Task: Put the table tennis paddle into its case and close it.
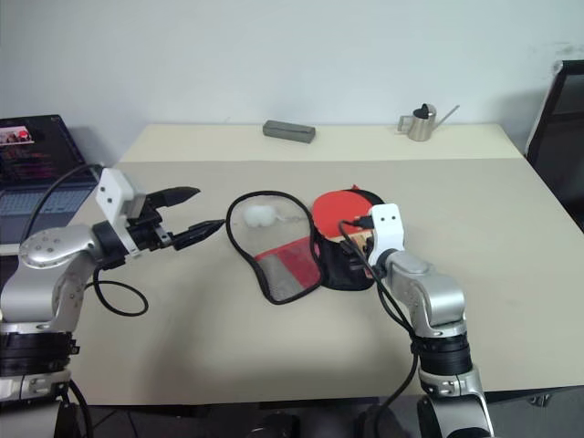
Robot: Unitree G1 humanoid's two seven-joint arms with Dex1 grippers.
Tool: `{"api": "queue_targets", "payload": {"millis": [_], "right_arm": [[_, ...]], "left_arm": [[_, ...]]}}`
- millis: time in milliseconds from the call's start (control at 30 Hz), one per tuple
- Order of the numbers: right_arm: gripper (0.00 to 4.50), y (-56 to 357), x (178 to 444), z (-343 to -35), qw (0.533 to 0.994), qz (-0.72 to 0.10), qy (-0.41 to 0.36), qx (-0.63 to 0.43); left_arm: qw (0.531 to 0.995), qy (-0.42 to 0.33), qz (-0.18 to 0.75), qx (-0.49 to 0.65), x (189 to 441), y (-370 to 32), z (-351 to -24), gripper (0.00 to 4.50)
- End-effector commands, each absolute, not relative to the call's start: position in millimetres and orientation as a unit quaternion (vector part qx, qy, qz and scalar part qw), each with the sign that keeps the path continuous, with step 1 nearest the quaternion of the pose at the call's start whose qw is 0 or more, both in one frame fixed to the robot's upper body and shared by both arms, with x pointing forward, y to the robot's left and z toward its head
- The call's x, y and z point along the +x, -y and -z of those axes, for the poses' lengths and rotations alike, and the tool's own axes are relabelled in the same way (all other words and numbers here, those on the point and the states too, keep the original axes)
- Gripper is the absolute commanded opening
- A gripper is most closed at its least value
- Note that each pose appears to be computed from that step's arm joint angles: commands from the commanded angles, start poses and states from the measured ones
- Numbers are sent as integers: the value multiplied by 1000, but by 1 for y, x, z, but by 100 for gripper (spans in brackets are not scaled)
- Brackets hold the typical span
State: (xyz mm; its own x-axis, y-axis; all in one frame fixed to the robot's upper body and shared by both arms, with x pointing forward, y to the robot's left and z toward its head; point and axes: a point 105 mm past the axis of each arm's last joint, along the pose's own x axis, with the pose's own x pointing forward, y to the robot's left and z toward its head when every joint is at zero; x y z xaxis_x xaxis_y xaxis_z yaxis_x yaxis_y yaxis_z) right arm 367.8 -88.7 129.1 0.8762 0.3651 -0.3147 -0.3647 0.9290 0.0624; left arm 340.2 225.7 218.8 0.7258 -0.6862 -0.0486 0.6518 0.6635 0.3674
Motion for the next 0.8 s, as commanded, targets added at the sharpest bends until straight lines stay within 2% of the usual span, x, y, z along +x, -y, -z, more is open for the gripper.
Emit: {"api": "queue_targets", "payload": {"millis": [33,300,400,633,667,800], "right_arm": [[449,88,370,-131,971,-193,-141,-19],[449,90,377,-118,972,-184,-142,-46],[387,88,379,-118,972,-183,-137,-52],[134,87,379,-116,972,-184,-135,-64],[113,87,380,-116,972,-183,-134,-64],[114,91,383,-126,977,-166,-123,-51]], "left_arm": [[909,72,360,200,338,-228,-235,428],[907,72,363,199,338,-226,-234,428],[907,71,364,199,338,-225,-233,428],[907,71,365,198,338,-223,-232,428],[907,71,365,198,338,-223,-232,428],[907,71,364,198,338,-223,-232,428]]}}
